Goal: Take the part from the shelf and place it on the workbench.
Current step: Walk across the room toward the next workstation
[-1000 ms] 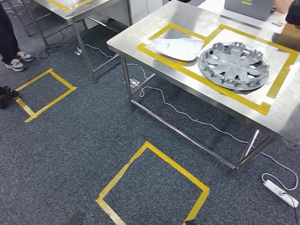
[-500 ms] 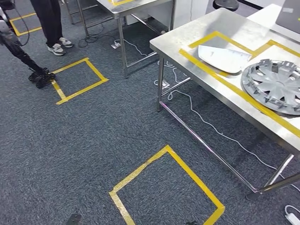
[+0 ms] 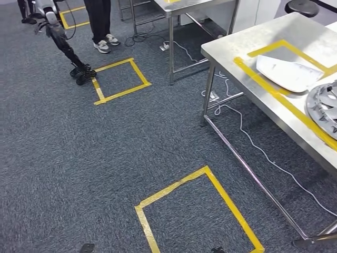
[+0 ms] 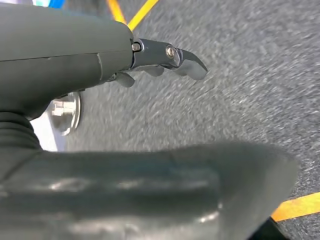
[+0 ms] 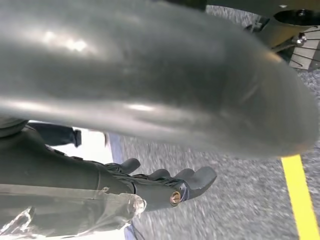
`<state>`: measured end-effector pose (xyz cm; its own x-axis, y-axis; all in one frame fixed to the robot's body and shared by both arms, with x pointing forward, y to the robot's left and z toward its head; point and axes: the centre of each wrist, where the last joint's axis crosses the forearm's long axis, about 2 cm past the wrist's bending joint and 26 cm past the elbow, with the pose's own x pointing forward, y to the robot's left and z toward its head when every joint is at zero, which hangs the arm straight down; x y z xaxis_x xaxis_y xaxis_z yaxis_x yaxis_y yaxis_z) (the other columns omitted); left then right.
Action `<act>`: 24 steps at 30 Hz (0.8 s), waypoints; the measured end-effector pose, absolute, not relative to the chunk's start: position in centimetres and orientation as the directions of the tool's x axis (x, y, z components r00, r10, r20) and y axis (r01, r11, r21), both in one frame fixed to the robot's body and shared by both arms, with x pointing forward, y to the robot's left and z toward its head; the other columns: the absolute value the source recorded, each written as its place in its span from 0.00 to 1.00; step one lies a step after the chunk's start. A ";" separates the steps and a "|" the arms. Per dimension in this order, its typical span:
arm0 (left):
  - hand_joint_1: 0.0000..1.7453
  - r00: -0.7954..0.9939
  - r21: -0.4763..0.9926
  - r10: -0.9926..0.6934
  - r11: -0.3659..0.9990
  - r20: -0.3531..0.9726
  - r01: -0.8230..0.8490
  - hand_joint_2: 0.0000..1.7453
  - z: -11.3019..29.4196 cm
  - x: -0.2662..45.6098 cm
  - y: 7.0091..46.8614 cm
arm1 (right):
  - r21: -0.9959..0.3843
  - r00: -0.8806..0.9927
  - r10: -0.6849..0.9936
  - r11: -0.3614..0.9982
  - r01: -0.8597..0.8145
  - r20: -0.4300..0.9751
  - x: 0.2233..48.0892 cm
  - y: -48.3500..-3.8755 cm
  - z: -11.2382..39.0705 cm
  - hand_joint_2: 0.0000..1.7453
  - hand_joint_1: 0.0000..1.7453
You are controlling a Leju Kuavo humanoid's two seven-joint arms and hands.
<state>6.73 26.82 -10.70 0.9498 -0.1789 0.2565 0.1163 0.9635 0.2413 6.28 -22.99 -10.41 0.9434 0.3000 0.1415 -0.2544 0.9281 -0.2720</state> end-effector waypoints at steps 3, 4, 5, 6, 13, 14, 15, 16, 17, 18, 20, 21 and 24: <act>0.00 0.944 0.249 -0.181 0.962 0.274 0.113 0.00 -10.6 7.1 26.0 | -0.287 0.942 0.303 0.924 -0.253 0.145 6.3 -23.5 -10.5 0.00 0.00; 0.00 0.941 0.261 -0.188 0.959 0.280 0.114 0.00 -10.6 7.0 25.8 | -0.291 0.943 0.301 0.924 -0.250 0.145 6.4 -23.6 -10.5 0.00 0.00; 0.00 0.939 0.272 -0.196 0.955 0.284 0.117 0.00 -10.6 6.9 25.6 | -0.294 0.944 0.297 0.924 -0.245 0.144 6.5 -23.8 -10.5 0.00 0.00; 0.00 0.936 0.282 -0.204 0.952 0.285 0.122 0.00 -10.6 6.8 25.4 | -0.297 0.945 0.292 0.924 -0.241 0.144 6.6 -23.9 -10.5 0.00 0.00; 0.00 0.914 0.298 -0.277 0.936 0.296 0.188 0.25 -10.4 6.9 24.2 | -0.311 0.957 0.269 0.924 -0.223 0.112 5.9 -25.1 -10.7 0.00 0.00; 0.00 0.911 0.302 -0.291 0.932 0.290 0.202 0.50 -10.4 6.8 24.1 | -0.313 0.957 0.268 0.923 -0.222 0.111 5.9 -25.3 -10.7 0.00 0.00; 0.00 0.909 0.305 -0.306 0.928 0.285 0.216 0.75 -10.4 6.8 24.0 | -0.316 0.957 0.267 0.923 -0.221 0.110 5.9 -25.4 -10.7 0.00 0.00; 0.00 0.905 0.306 -0.320 0.923 0.280 0.232 1.00 -10.4 6.8 24.0 | -0.318 0.957 0.267 0.922 -0.221 0.110 6.0 -25.5 -10.7 0.00 0.00; 0.00 0.902 0.307 -0.334 0.919 0.275 0.247 1.00 -10.4 6.9 23.9 | -0.319 0.957 0.269 0.921 -0.222 0.109 6.0 -25.6 -10.7 0.00 0.00; 0.00 0.898 0.307 -0.348 0.915 0.270 0.262 1.00 -10.4 6.9 23.8 | -0.321 0.957 0.270 0.920 -0.223 0.109 6.0 -25.7 -10.7 0.00 0.00; 0.00 0.891 0.304 -0.370 0.908 0.263 0.287 1.00 -10.4 6.7 23.7 | -0.322 0.956 0.272 0.920 -0.225 0.110 6.2 -25.8 -10.7 0.00 0.00; 0.00 0.888 0.302 -0.378 0.906 0.261 0.297 1.00 -10.4 6.6 23.6 | -0.323 0.956 0.273 0.919 -0.224 0.112 6.3 -25.8 -10.7 0.00 0.00; 0.00 0.883 0.291 -0.388 0.905 0.264 0.311 1.00 -10.4 6.8 23.5 | -0.325 0.954 0.276 0.918 -0.227 0.113 6.1 -25.9 -10.7 0.00 0.00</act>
